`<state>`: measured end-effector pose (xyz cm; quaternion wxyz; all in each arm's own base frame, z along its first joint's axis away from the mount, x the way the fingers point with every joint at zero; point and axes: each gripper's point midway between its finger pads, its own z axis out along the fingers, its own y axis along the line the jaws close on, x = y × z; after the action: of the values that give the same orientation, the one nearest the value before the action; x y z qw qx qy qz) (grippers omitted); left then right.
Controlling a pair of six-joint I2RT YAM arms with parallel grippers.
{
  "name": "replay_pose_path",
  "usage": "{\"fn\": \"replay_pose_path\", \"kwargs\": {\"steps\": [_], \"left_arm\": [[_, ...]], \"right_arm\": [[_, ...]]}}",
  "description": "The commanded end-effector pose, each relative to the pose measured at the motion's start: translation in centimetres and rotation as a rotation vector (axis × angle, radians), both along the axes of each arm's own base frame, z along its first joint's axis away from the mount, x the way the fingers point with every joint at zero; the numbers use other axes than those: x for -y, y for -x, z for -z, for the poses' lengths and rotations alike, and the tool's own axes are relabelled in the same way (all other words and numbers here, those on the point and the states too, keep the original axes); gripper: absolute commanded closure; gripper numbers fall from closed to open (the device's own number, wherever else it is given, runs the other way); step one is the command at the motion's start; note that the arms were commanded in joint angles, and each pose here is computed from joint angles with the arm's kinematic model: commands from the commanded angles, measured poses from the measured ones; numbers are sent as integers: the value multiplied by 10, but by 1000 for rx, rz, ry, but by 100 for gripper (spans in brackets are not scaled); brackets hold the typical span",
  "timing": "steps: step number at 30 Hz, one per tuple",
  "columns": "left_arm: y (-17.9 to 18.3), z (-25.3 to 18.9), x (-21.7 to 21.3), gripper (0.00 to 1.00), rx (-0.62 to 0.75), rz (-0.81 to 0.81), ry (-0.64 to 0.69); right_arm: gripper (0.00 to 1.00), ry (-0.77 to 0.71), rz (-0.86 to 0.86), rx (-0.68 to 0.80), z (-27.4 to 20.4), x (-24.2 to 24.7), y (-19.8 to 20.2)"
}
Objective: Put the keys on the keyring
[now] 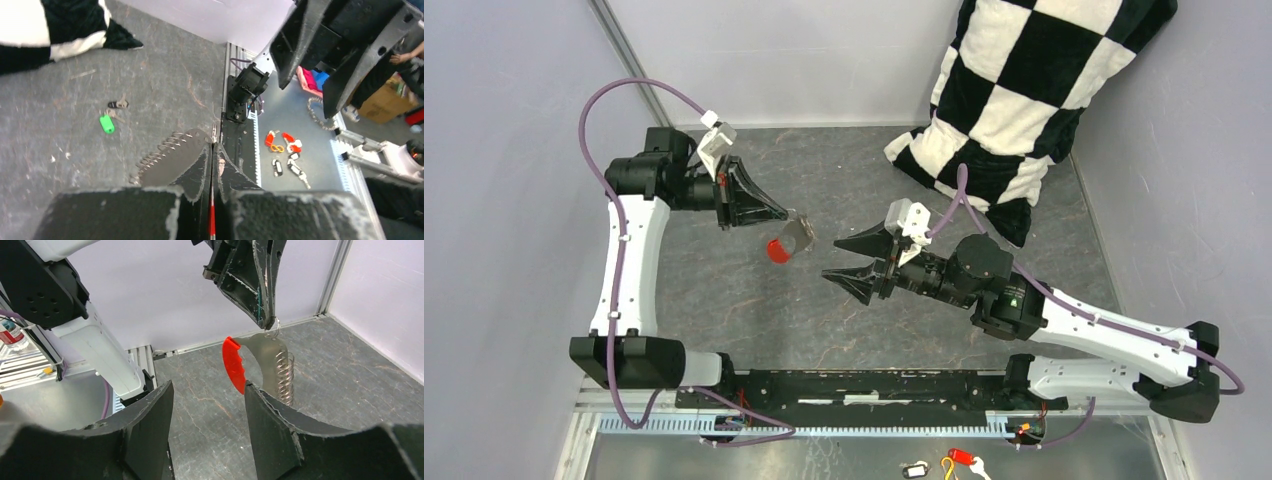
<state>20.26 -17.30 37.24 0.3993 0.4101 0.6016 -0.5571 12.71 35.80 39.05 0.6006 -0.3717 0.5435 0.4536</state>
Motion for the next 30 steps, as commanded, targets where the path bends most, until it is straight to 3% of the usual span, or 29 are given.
{"fn": "replay_pose_path", "kwargs": {"steps": [1, 2, 3, 4, 5, 7, 10, 12, 18, 24, 30], "left_arm": [[-6, -13, -10, 98, -117, -93, -38], [-20, -12, -13, 98, -116, -165, -85], [-52, -16, -20, 98, -115, -339, -126], [-90, -24, -33, 98, -52, -532, -112], [-105, -30, -44, 98, 6, -623, -122], [-114, -35, -44, 98, 22, -628, -111], [-98, -27, -31, 98, -23, -535, -53], [-68, -22, -18, 98, -19, -401, -15], [17, -2, 13, 98, 143, -101, 11], [39, -13, 23, 98, 178, -133, 94], [48, -28, 23, 98, 169, -216, 173]], "right_arm": [[39, -47, -14, 9, -15, 3, 6], [39, -44, -21, 7, -15, 2, 6], [39, -41, -29, 9, -16, 0, 7], [39, -37, -38, 11, -16, -1, 9], [39, -32, -42, 12, -16, -2, 9], [39, -28, -32, 9, -18, 0, 8], [39, -25, 6, 20, -20, 7, 3], [39, -23, 19, 33, -21, 12, 2], [41, -9, -31, 36, -21, 0, 5], [43, -24, -96, 33, -23, -11, 3], [45, -148, -206, -6, -40, -1, 15]]}}
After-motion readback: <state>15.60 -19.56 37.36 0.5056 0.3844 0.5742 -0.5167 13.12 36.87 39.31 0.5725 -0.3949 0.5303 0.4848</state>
